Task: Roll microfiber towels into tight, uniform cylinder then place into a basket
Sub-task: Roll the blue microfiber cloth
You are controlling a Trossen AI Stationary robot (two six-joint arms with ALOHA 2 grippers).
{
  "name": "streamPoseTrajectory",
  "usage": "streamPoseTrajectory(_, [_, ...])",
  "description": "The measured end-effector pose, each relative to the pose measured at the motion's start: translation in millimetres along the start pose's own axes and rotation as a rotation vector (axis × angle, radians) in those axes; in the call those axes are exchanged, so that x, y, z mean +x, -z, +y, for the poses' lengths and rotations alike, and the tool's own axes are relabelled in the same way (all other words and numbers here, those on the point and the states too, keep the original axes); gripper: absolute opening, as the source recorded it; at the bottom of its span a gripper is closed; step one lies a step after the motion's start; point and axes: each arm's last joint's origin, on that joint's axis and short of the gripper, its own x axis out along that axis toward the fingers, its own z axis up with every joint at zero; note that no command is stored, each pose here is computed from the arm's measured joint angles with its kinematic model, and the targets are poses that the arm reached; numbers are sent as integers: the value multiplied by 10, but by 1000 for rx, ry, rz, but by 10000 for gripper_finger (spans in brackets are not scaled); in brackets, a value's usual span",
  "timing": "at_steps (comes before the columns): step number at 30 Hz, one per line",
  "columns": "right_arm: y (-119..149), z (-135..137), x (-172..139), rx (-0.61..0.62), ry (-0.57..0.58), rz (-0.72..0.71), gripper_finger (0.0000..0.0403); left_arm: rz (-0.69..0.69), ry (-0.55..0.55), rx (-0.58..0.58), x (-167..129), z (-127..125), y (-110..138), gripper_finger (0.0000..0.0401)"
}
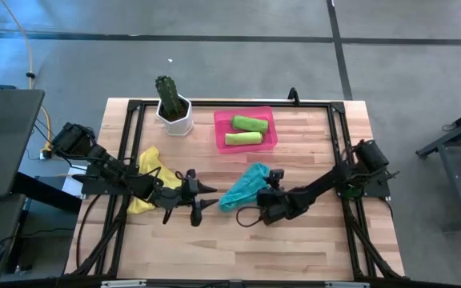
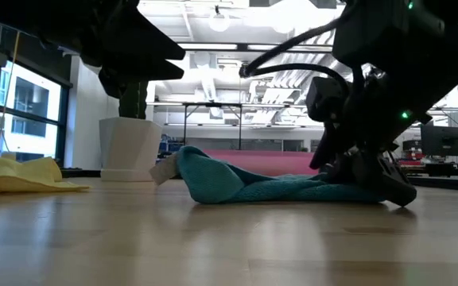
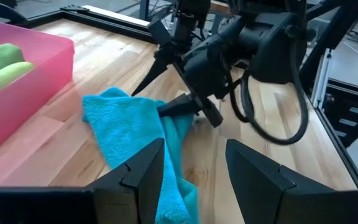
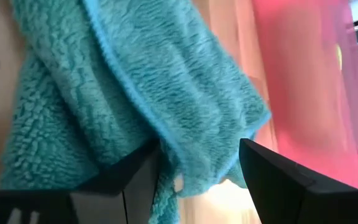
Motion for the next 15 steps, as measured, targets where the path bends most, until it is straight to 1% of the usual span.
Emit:
streamPoseTrajectory(4, [6, 42, 42, -11, 35, 1, 208, 2, 5, 0, 0, -2, 0, 161])
streamPoseTrajectory(7, [13, 49, 49, -15, 37, 3, 181, 2, 5, 0, 0, -2, 0, 161])
streamPoseTrajectory(11, [18, 51, 52, -18, 33, 7, 117, 2, 5, 0, 0, -2, 0, 161])
streamPoseTrajectory(15, [22, 58, 52, -22, 18, 12, 35, 2, 5, 0, 0, -2, 0, 161])
